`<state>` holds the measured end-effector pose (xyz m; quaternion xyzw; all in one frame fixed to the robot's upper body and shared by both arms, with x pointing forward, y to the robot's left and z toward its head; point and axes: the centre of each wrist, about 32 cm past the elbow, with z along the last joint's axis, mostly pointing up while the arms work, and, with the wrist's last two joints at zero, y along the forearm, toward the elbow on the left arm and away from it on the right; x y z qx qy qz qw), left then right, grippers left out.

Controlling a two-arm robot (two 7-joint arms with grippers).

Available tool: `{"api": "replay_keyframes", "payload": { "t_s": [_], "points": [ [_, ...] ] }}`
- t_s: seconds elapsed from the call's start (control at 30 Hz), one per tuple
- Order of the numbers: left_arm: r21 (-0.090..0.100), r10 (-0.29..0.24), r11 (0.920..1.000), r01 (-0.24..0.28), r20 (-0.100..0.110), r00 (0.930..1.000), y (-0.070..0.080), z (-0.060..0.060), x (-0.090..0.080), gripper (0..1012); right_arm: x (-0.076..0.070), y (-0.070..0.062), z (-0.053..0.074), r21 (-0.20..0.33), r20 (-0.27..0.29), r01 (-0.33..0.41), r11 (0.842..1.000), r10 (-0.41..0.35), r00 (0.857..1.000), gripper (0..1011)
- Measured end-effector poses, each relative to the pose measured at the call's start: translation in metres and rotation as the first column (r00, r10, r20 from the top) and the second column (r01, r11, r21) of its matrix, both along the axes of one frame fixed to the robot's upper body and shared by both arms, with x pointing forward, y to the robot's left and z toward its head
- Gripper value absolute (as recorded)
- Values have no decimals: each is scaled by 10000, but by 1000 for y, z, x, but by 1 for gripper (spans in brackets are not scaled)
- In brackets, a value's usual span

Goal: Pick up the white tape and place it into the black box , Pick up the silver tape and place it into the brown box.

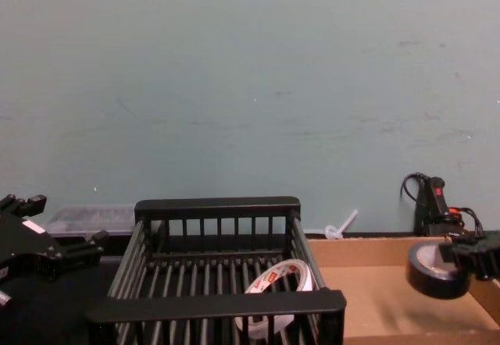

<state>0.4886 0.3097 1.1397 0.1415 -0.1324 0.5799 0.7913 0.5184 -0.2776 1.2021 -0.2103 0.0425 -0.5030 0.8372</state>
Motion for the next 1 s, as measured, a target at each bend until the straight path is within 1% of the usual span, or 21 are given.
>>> {"api": "replay_keyframes", "payload": {
  "t_s": [0.3, 0.43, 1.0],
  "points": [
    [0, 0, 10000, 0, 1, 10000, 0, 0, 0, 1001, 17, 0, -2, -79, -34, 406, 9991, -406, 9992, 158],
    [0, 0, 10000, 0, 1, 10000, 0, 0, 0, 1001, 21, 1, -2, -95, -47, 507, 9987, -508, 9987, 158],
    [1, -1, 10000, 1, 1, 10000, 0, 0, 0, 1001, 23, 1, -3, -58, -78, 559, 9984, -560, 9984, 158]
  ]
}}
